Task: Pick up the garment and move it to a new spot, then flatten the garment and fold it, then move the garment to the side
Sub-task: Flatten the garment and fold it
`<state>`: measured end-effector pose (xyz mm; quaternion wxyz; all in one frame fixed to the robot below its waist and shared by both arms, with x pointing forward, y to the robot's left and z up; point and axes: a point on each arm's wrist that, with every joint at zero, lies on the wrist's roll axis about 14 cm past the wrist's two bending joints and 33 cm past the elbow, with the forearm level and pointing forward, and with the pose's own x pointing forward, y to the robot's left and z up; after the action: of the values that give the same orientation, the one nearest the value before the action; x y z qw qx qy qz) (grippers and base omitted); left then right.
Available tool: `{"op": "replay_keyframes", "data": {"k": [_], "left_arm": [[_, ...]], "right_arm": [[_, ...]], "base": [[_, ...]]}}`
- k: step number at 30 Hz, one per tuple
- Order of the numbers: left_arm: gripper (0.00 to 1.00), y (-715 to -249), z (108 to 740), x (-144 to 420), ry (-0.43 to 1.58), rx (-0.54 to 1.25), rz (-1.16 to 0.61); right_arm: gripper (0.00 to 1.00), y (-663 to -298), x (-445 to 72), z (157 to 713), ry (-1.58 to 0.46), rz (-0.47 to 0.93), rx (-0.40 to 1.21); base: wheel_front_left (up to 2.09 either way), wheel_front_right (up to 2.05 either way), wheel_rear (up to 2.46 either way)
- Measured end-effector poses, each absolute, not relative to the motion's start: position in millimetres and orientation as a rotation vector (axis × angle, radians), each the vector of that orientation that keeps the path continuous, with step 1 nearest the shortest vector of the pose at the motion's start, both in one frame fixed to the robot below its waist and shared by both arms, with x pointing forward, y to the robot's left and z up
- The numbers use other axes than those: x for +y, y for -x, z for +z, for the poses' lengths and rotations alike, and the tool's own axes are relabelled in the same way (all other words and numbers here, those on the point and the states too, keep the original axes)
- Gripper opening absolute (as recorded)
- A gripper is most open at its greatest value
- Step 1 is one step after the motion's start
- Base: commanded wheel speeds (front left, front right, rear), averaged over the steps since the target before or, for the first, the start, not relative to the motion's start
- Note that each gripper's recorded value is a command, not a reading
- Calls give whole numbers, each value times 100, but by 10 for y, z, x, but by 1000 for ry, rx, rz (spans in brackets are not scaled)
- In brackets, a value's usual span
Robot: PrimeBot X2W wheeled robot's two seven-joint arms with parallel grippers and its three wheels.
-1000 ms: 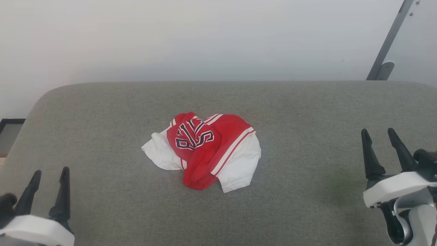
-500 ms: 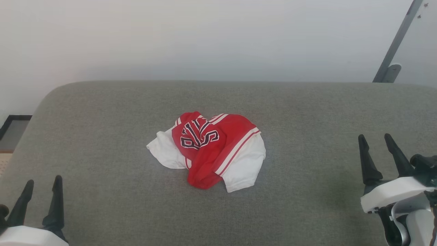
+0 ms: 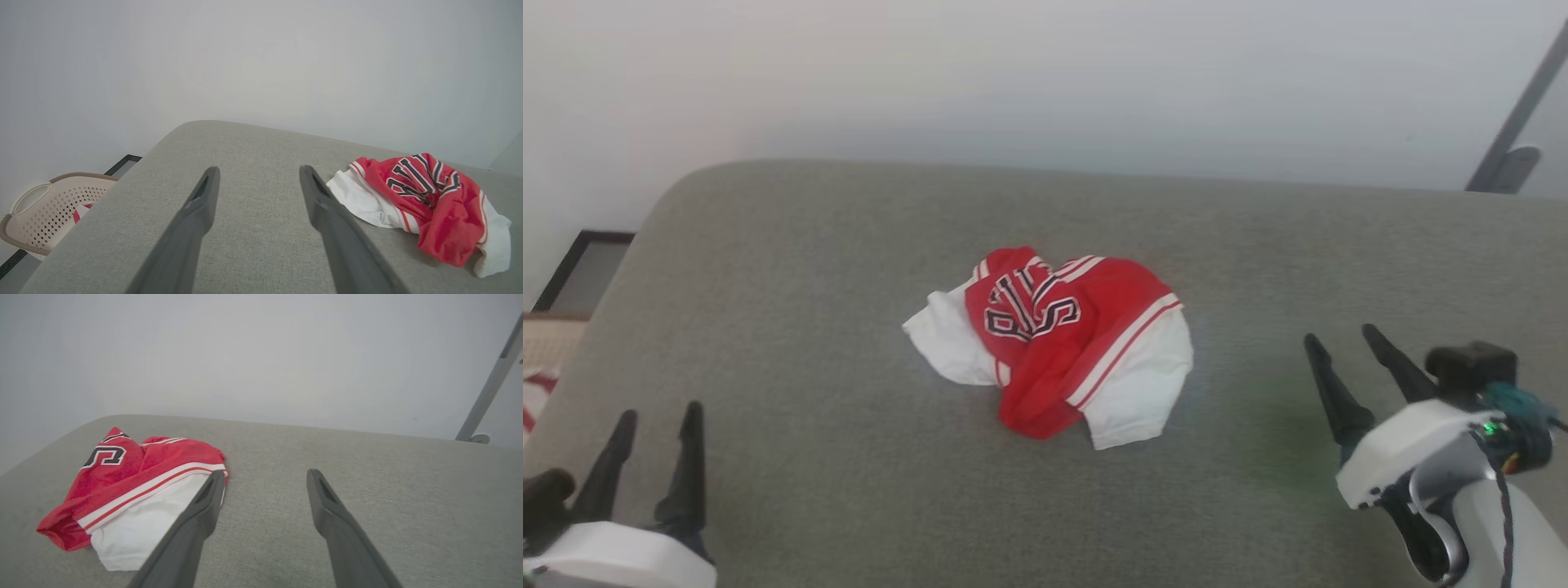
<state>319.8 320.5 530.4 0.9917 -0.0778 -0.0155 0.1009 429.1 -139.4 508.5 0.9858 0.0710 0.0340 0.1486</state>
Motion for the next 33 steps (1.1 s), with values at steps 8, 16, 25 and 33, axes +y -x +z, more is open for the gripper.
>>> {"op": "replay_keyframes", "data": {"k": [8, 16, 25, 33], "left_arm": [[100, -3218, 5232, 3146, 165, -8, 207], [100, -3256, 5060, 3088, 188, 35, 220], [100, -3254, 4894, 3128, 200, 75, 255], [100, -3281, 4878, 3158, 203, 71, 262]], "right_arm": [[100, -4522, -909, 4834, -115, 439, 259], [100, -4647, -427, 4393, -36, 582, 499], [0, -4645, -201, 4028, 62, 666, 669], [0, -4715, -263, 4162, 68, 656, 655]], "base": [[0, 0, 0], [0, 0, 0], [0, 0, 0], [0, 0, 0]]}}
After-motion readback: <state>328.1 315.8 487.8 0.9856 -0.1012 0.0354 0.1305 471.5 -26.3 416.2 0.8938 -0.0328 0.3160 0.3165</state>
